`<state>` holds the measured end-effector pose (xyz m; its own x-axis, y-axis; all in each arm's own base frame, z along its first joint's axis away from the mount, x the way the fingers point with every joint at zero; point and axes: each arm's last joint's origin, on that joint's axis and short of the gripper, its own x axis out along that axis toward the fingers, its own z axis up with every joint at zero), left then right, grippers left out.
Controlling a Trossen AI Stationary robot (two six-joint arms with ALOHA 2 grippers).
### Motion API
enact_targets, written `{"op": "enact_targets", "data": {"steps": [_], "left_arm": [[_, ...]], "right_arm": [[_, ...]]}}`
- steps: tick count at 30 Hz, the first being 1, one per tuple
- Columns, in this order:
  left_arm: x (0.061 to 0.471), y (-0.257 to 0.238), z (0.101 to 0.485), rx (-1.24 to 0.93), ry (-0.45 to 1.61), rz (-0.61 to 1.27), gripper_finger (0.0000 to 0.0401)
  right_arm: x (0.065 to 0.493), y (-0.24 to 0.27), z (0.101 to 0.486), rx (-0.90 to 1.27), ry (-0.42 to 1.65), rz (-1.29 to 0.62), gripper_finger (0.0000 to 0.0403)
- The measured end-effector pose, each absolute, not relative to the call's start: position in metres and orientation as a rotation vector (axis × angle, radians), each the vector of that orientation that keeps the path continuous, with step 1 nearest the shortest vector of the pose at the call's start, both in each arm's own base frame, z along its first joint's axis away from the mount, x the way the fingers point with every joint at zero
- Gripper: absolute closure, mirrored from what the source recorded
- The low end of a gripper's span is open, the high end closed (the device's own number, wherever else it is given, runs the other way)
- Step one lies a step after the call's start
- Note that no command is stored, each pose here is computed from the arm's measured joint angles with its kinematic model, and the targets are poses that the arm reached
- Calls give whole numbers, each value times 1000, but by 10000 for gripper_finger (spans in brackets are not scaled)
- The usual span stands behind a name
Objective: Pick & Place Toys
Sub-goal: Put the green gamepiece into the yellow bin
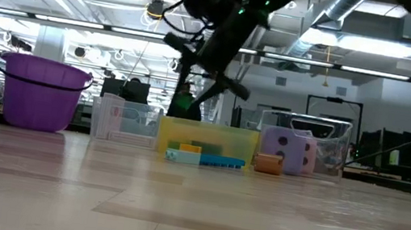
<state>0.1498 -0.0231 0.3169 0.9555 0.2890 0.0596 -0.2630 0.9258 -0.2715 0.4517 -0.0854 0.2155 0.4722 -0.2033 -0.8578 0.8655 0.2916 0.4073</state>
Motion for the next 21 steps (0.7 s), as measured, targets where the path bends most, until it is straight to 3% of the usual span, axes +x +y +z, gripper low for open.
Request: {"op": "enact_targets", "data": {"steps": [21], "left_arm": [[149, -23, 315, -267, -75, 286, 96]], "right_arm": [[452, -107, 202, 1003, 810, -834, 254]]}}
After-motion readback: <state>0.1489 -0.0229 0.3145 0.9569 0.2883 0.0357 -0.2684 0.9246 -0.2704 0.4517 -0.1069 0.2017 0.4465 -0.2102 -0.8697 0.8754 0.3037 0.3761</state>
